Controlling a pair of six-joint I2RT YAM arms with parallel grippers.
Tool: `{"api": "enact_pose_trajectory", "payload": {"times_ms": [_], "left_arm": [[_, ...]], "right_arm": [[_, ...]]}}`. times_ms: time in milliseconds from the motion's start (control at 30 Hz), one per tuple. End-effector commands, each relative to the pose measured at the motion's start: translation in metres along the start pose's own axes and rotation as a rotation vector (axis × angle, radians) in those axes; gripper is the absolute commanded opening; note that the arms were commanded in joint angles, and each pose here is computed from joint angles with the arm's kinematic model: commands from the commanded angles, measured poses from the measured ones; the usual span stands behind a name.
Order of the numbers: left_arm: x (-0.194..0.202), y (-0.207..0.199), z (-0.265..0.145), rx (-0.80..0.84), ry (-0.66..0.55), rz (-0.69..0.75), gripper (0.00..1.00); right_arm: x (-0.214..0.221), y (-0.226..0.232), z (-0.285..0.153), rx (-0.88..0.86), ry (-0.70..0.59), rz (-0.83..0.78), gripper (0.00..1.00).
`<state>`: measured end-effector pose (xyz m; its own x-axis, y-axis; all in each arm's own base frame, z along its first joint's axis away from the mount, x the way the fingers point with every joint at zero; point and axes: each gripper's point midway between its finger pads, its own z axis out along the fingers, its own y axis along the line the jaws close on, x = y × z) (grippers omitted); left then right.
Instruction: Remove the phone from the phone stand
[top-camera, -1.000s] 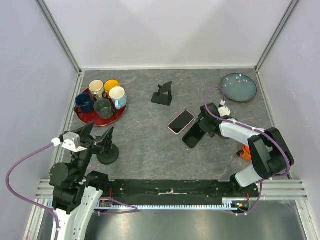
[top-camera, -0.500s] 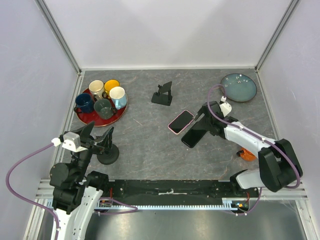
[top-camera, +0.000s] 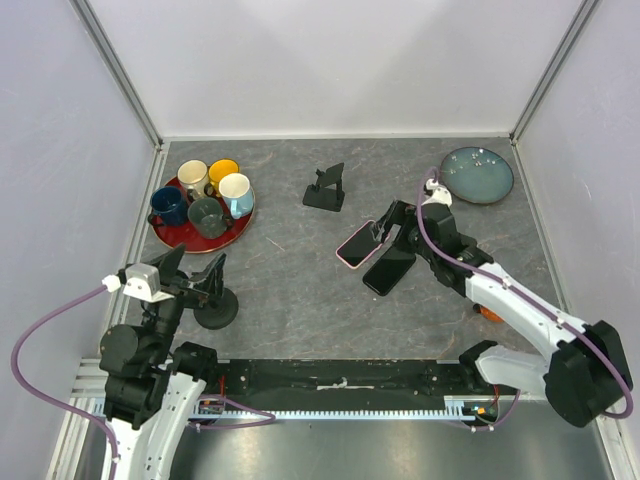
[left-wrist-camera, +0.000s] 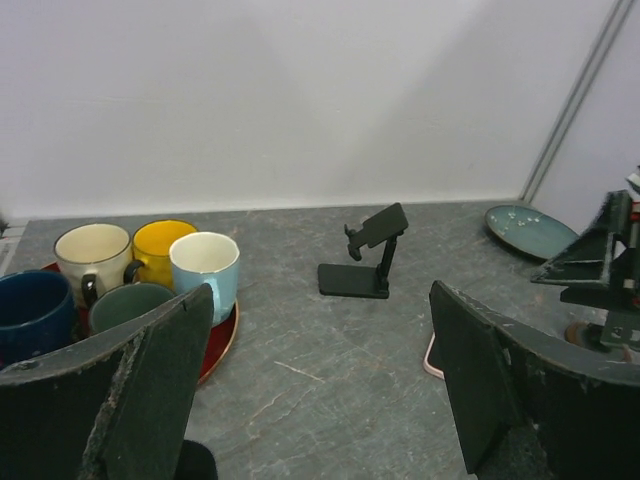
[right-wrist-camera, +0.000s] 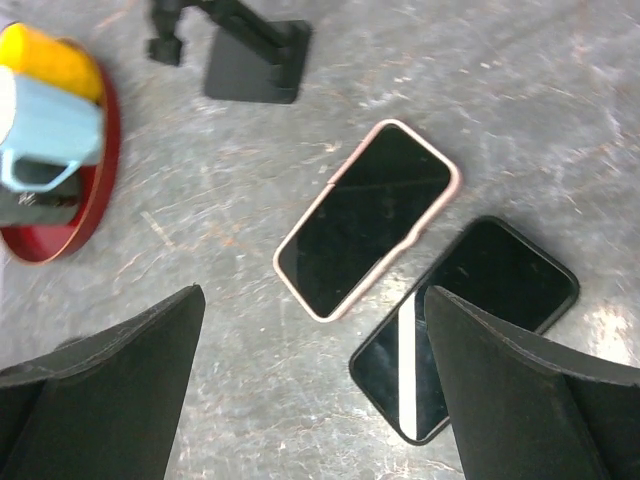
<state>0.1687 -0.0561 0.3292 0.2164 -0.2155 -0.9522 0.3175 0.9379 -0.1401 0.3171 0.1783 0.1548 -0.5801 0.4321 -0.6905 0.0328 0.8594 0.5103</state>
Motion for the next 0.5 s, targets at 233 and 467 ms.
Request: {"api": "enact_pose_trajectory", "payload": {"times_ms": [233, 467], "left_arm": [[-0.052, 0.023, -0.024, -0.204, 0.034, -0.071, 1.00], [-0.044, 0.053, -0.033, -0.420, 0.202, -0.077, 1.00]], "right_arm": [[0.004, 0.094, -0.038, -0.550, -0.038, -0.306, 0.98], [0.025, 0.115, -0.044, -0.652, 0.003, -0.378, 0.98]]}}
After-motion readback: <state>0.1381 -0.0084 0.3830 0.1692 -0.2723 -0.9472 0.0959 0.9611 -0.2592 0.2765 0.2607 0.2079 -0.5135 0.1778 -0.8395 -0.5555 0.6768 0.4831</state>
